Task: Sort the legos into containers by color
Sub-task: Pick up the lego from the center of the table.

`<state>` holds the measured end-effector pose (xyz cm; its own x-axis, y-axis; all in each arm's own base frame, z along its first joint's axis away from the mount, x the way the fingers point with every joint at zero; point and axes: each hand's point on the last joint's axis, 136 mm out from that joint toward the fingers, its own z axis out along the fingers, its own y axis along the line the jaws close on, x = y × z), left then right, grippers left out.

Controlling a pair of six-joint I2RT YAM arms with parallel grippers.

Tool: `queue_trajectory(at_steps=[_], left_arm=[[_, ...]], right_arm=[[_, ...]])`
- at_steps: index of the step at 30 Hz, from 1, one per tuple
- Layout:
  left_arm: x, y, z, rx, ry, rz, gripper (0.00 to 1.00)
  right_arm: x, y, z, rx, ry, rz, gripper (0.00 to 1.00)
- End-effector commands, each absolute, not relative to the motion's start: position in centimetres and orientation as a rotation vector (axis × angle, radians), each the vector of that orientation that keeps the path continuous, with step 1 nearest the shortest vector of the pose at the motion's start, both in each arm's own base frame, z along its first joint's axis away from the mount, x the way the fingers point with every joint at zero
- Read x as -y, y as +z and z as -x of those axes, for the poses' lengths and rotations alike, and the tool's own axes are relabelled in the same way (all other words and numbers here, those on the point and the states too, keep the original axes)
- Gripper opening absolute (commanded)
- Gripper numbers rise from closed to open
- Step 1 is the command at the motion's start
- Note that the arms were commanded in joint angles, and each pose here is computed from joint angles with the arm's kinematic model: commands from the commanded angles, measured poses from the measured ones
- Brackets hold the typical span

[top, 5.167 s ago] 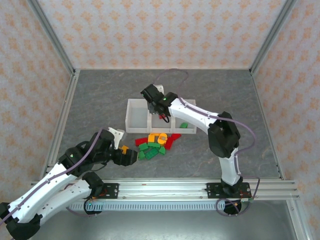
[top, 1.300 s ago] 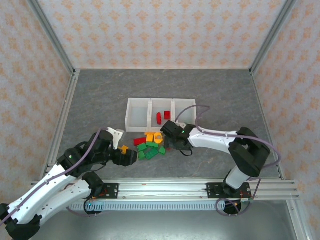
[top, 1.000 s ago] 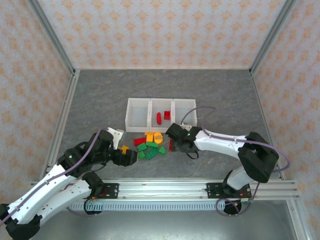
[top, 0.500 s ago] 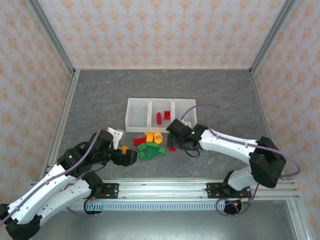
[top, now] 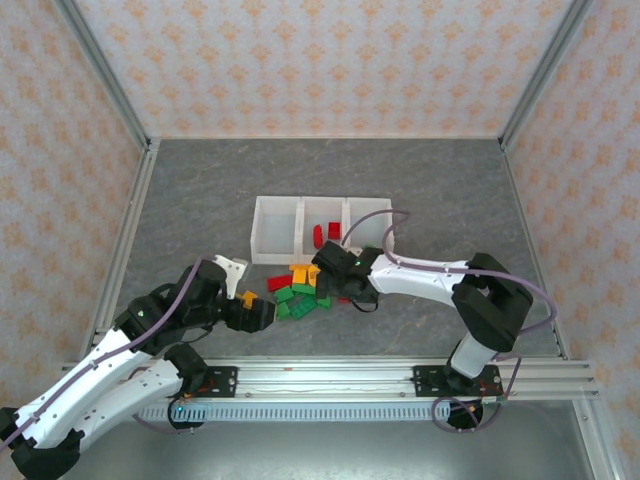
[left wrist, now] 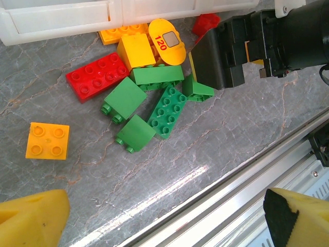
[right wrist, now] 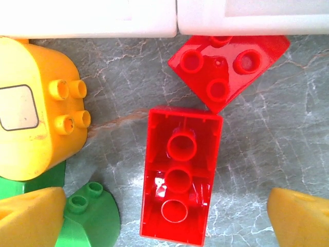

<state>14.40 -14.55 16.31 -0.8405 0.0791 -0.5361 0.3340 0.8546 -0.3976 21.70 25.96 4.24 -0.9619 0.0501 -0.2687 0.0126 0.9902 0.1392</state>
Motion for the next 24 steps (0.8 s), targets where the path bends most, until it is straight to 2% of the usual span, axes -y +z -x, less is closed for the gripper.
queue_trajectory(at_steps=[1, 14, 24], left_arm=[[14.8, 17.4, -14.7, -2.47, -0.683, -0.298, 0.99], [14.9, 17.3, -14.8, -2.478, -0.678, -0.3, 0.98], [14.9, 17.2, -14.8, -2.479, -0.679, -0.297, 0.99]], right_arm=[[-25.2, 4.2, -22.4, -2.83, 0.113, -0.051, 0.95], [-24.1, 4.1, -23.5, -2.811, 0.112, -0.057, 0.73], [-24.2, 2.7, -24.0, -2.825, 0.094, -0.042, 0.68]])
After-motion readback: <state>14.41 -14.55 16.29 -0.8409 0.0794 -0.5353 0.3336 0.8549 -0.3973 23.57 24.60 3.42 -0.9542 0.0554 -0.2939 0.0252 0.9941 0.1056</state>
